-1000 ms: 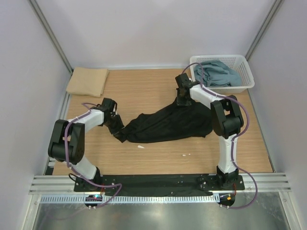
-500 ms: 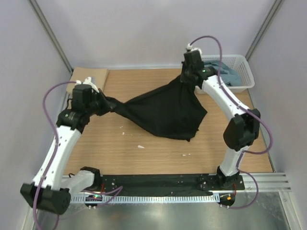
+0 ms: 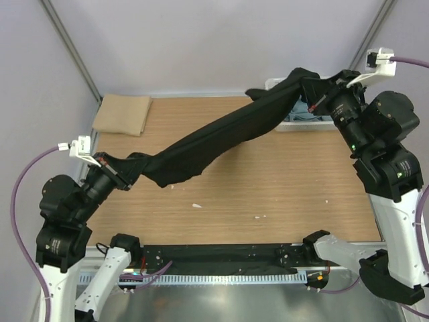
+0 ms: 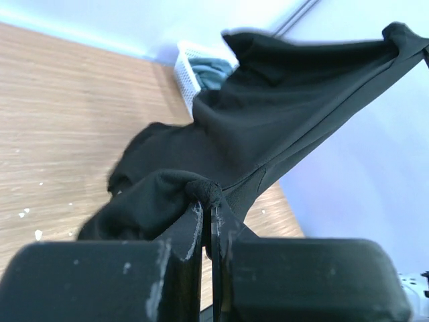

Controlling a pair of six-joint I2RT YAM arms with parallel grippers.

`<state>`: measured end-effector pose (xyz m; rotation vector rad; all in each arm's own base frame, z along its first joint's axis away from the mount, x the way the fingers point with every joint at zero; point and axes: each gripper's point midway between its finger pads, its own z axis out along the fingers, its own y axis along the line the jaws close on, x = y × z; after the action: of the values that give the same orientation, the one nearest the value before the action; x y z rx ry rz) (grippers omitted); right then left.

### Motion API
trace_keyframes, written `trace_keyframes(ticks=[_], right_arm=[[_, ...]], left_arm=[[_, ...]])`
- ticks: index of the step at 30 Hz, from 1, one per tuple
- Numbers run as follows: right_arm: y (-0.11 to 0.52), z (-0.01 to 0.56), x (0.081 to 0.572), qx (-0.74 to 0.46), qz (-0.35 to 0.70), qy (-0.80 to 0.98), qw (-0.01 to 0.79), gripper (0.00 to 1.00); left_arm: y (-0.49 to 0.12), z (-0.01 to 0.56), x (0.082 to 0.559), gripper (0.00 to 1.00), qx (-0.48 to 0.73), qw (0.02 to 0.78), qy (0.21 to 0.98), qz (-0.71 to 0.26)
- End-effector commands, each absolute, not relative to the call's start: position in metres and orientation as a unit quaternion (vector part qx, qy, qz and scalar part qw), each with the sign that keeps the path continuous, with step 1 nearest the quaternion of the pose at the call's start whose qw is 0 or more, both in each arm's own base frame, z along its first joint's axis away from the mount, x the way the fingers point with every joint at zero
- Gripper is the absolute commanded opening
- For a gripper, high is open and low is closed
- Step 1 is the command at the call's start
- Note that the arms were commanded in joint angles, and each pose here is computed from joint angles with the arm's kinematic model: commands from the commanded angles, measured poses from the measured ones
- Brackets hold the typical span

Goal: Fold and stack the t-shirts
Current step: Flatten the tshirt out

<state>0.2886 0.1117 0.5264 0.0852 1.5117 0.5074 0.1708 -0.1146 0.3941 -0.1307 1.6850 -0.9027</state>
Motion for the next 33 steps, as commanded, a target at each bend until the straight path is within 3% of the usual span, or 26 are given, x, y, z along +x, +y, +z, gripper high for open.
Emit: trace_keyframes(ticks=[1, 9, 15, 19, 24, 26, 27, 30, 31, 32, 33], right_arm=[[0.116, 0.518, 0.321, 0.051, 0.215, 0.680, 0.699, 0.01], [0.135, 0.531, 0.394, 0.062, 0.196, 0.657, 0.725, 0.01], [0.154, 0.554, 0.444, 0.073, 0.215, 0.628, 0.745, 0.01], [0.152, 0.612, 0.435, 0.080, 0.240, 0.579, 0.775, 0.01], [0.145, 0.627, 0.412, 0.082, 0.252, 0.564, 0.782, 0.01], [0.138, 0.603, 0.399, 0.092, 0.249, 0.586, 0.765, 0.01], [0.140, 0.552, 0.412, 0.102, 0.231, 0.630, 0.734, 0.01], [0.126, 0.508, 0.370, 0.150, 0.261, 0.654, 0.694, 0.01], [0.132, 0.437, 0.370, 0.149, 0.249, 0.708, 0.644, 0.01], [0.126, 0.422, 0.345, 0.160, 0.263, 0.716, 0.627, 0.01], [0.126, 0.352, 0.336, 0.163, 0.240, 0.765, 0.574, 0.03]], left_arm=[[-0.103, 0.388, 0.166, 0.00, -0.083, 0.570, 0.734, -0.359], [-0.093, 0.399, 0.250, 0.00, -0.128, 0.545, 0.781, -0.275], [-0.095, 0.486, 0.301, 0.00, -0.081, 0.619, 0.740, -0.251], [-0.093, 0.552, 0.311, 0.00, -0.054, 0.670, 0.700, -0.240], [-0.090, 0.577, 0.287, 0.00, -0.040, 0.699, 0.669, -0.249], [-0.090, 0.565, 0.268, 0.00, -0.038, 0.693, 0.671, -0.260], [-0.095, 0.534, 0.275, 0.00, -0.043, 0.668, 0.694, -0.265], [-0.098, 0.497, 0.238, 0.00, -0.065, 0.636, 0.705, -0.308], [-0.106, 0.438, 0.244, 0.00, -0.079, 0.580, 0.748, -0.313], [-0.116, 0.410, 0.234, 0.00, -0.078, 0.544, 0.763, -0.340], [-0.119, 0.396, 0.208, 0.07, -0.107, 0.522, 0.756, -0.379]])
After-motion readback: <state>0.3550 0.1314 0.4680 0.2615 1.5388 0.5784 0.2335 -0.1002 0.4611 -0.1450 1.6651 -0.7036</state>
